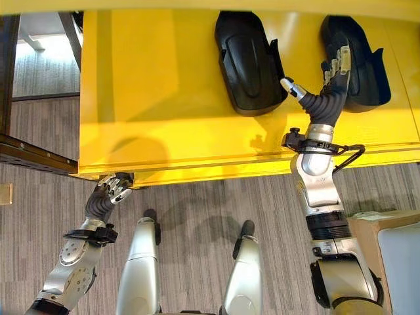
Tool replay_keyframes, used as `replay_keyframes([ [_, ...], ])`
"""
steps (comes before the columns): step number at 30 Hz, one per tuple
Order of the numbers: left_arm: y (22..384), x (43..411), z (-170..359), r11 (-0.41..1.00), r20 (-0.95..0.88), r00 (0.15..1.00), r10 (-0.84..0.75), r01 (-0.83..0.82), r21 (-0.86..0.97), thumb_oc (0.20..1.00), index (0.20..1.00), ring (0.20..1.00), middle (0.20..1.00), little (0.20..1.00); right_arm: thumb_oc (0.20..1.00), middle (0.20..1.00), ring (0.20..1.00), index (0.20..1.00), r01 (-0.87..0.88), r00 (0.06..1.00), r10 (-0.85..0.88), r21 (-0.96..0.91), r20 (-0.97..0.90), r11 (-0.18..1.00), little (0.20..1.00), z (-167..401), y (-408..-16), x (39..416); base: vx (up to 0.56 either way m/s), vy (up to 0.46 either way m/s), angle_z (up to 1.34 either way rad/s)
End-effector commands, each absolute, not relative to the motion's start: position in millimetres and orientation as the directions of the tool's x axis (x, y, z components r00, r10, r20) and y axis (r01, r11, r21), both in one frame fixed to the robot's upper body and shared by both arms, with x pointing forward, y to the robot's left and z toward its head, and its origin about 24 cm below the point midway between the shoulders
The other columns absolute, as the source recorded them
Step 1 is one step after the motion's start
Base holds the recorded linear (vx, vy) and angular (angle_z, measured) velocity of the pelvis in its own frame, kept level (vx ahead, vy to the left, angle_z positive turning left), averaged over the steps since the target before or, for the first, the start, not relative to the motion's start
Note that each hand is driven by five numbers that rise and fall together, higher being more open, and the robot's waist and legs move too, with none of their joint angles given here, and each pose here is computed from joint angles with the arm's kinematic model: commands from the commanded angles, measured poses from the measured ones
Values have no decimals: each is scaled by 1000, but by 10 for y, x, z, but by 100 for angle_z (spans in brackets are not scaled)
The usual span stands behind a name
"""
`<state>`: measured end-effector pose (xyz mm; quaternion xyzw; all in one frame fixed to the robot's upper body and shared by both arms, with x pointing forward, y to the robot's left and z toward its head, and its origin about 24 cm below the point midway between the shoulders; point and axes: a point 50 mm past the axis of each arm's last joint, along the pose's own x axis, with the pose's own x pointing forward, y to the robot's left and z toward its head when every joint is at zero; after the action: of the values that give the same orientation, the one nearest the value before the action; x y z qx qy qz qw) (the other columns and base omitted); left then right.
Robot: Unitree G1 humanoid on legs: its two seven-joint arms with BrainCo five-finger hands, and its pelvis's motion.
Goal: Move parts from the plastic box to the shelf.
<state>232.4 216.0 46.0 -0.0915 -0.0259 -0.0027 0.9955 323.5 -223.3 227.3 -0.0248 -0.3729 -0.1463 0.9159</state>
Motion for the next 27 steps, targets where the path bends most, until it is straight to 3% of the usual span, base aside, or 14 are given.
replay_keyframes([
  [1, 2093, 2376, 691, 982, 174, 983, -56, 85, -166, 1000, 1000, 1000, 1000, 1000, 1000, 1000, 1000, 1000, 287, 608, -269, 109, 747, 952, 1000, 2560, -2395, 3205, 0, 0, 0],
  [13, 2084, 2385, 699, 980, 175, 982, -67, 98, -172, 1000, 1000, 1000, 1000, 1000, 1000, 1000, 1000, 1000, 295, 663, -262, 77, 702, 952, 1000, 2609, -2424, 3391, 0, 0, 0],
  [27, 2088, 2393, 725, 981, 187, 980, -73, 105, -164, 1000, 1000, 1000, 1000, 1000, 1000, 1000, 1000, 1000, 437, 731, -370, 23, 574, 899, 1000, 2454, -2672, 3620, 0, 0, 0],
])
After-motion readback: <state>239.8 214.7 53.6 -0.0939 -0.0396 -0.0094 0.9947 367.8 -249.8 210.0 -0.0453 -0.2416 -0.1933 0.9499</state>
